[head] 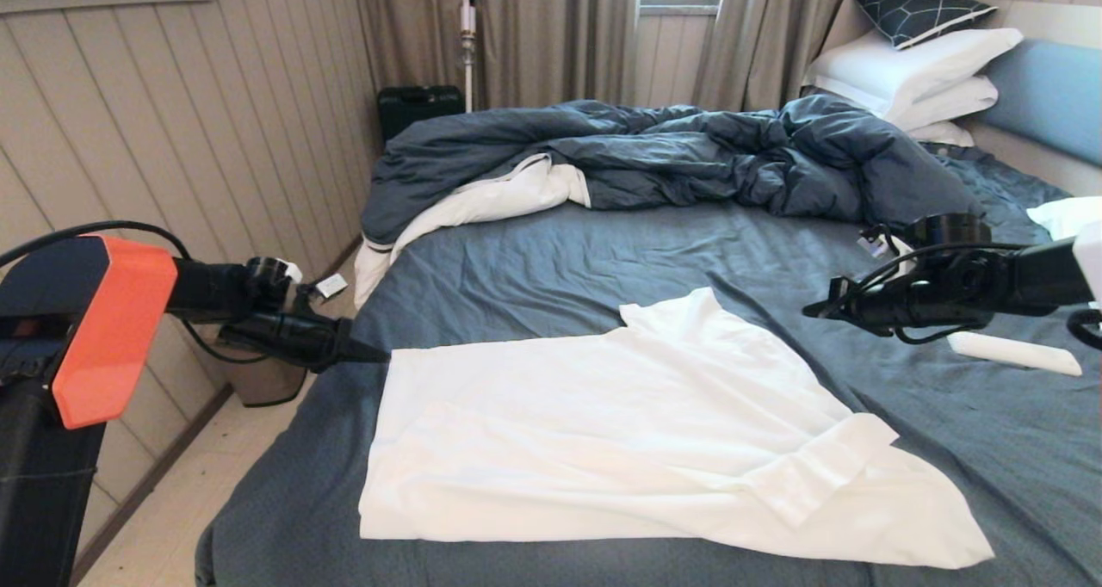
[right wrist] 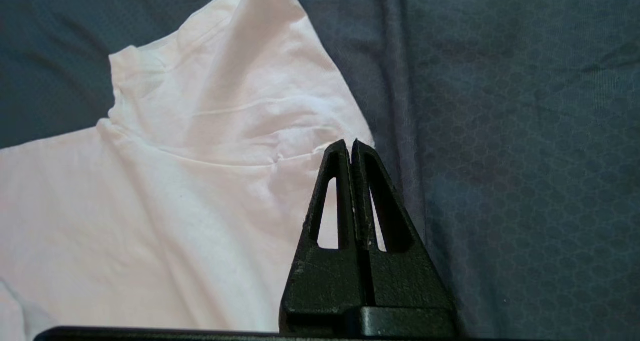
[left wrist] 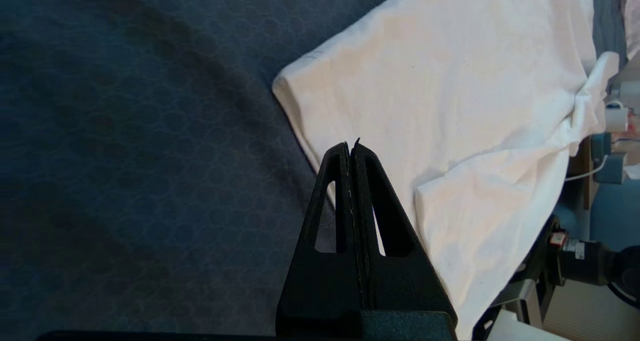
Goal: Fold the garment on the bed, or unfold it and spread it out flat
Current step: Fold the white T-shirt
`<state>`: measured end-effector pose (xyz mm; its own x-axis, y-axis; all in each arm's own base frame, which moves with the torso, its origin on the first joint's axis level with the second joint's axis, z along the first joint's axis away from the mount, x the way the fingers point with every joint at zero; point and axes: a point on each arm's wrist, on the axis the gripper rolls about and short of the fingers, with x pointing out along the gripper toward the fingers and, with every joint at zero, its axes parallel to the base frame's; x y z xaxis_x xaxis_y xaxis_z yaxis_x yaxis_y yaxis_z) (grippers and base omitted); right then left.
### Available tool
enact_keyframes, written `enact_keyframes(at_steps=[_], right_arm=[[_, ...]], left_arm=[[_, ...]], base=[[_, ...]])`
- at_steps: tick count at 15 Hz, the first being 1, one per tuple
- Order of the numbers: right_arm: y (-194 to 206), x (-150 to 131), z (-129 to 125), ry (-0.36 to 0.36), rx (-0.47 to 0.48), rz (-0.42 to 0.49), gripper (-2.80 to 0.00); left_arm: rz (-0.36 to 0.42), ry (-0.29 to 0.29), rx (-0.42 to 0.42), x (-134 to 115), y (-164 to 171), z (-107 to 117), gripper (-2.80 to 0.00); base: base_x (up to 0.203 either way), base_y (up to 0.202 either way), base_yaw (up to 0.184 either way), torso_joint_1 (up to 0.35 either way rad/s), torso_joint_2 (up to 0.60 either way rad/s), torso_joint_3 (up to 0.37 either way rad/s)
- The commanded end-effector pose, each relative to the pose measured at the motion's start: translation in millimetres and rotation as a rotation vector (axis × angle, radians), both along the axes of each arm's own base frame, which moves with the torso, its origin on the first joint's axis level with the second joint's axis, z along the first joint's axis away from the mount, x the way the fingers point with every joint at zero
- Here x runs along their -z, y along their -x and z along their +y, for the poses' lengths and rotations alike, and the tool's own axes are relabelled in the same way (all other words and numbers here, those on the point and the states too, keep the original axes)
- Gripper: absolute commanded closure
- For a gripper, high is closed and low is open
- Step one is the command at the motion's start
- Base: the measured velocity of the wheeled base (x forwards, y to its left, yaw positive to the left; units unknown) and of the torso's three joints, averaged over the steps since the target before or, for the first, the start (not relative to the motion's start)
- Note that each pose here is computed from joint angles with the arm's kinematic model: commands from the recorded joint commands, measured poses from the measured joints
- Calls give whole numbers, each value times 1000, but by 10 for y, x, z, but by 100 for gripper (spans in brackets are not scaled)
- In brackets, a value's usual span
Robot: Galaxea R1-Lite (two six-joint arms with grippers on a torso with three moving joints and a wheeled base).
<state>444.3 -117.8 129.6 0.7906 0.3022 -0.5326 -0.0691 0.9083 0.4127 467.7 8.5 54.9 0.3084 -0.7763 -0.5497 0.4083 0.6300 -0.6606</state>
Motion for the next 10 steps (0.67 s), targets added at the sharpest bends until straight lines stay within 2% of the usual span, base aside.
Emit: enact_keyframes(at_steps=[1, 3, 5, 6, 7, 9, 10], right_arm=[[58, -52, 24, -4, -6, -3, 0], [98, -131, 72, -2, -17, -17, 0], [99, -114, 98, -12, -19, -7, 0], [109, -91, 109, -16, -21, 2, 0], [126, -76, 127, -24, -22, 11, 0], [152, -75, 137, -40, -27, 19, 0], [182, -111, 140, -41, -28, 13, 0]], left_arm=[[-3, 5, -11, -40, 16, 60, 0], [-19, 0, -29, -90, 12, 138, 0], [-27, -39, -53, -85, -5, 174, 0], [-21, -32, -52, -117, 11, 164, 0], [-20, 13, -23, -175, 43, 115, 0], [7, 170, 95, -234, 71, -123, 0], [23, 186, 106, -176, 39, -161, 0]], base=[[0, 0, 0, 0, 0, 0], [0, 0, 0, 0, 0, 0], [0, 0, 0, 0, 0, 0], [0, 0, 0, 0, 0, 0], [0, 0, 0, 0, 0, 0], [0, 0, 0, 0, 0, 0], [0, 0, 0, 0, 0, 0]])
